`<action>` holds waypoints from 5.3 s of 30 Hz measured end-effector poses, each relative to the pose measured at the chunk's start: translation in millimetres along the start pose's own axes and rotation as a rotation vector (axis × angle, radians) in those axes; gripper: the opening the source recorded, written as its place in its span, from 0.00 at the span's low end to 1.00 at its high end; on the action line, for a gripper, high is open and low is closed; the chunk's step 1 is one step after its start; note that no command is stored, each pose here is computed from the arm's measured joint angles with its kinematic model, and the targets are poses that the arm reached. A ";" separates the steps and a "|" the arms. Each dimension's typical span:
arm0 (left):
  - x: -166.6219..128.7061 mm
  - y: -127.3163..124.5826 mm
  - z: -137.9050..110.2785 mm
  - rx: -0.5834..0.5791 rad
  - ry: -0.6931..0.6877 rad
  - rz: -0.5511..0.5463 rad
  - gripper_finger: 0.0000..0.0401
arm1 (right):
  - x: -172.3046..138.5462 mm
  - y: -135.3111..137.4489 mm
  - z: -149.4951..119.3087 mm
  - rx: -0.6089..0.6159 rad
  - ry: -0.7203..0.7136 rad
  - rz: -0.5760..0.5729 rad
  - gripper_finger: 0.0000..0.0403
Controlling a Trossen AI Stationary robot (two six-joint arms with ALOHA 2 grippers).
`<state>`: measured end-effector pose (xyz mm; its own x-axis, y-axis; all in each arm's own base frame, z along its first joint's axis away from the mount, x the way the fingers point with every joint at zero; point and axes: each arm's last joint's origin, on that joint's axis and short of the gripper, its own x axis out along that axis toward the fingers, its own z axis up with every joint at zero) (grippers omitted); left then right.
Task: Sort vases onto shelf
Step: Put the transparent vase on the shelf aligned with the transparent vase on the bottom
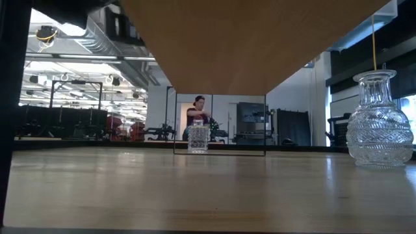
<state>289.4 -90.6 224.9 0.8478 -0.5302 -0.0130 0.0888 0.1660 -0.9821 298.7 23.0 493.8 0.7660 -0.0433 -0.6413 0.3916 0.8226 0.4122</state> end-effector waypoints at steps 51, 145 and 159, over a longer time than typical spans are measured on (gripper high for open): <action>-242.4 -28.8 182.7 0.271 -0.597 0.406 0.00 | -234.0 -86.4 -75.0 0.418 -0.259 0.227 0.33; -148.6 75.2 293.7 0.492 0.051 1.053 0.00 | -233.8 -86.3 -74.9 0.417 -0.258 0.227 0.33; -143.7 68.9 296.8 0.480 -0.003 0.965 0.00 | -233.8 -86.3 -74.9 0.417 -0.259 0.227 0.33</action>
<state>328.8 243.8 214.9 0.6706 0.0015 -0.7418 -0.4232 0.8221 -0.3809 47.6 4.6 559.7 0.9347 -0.0722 -0.3479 0.3307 0.5350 0.7775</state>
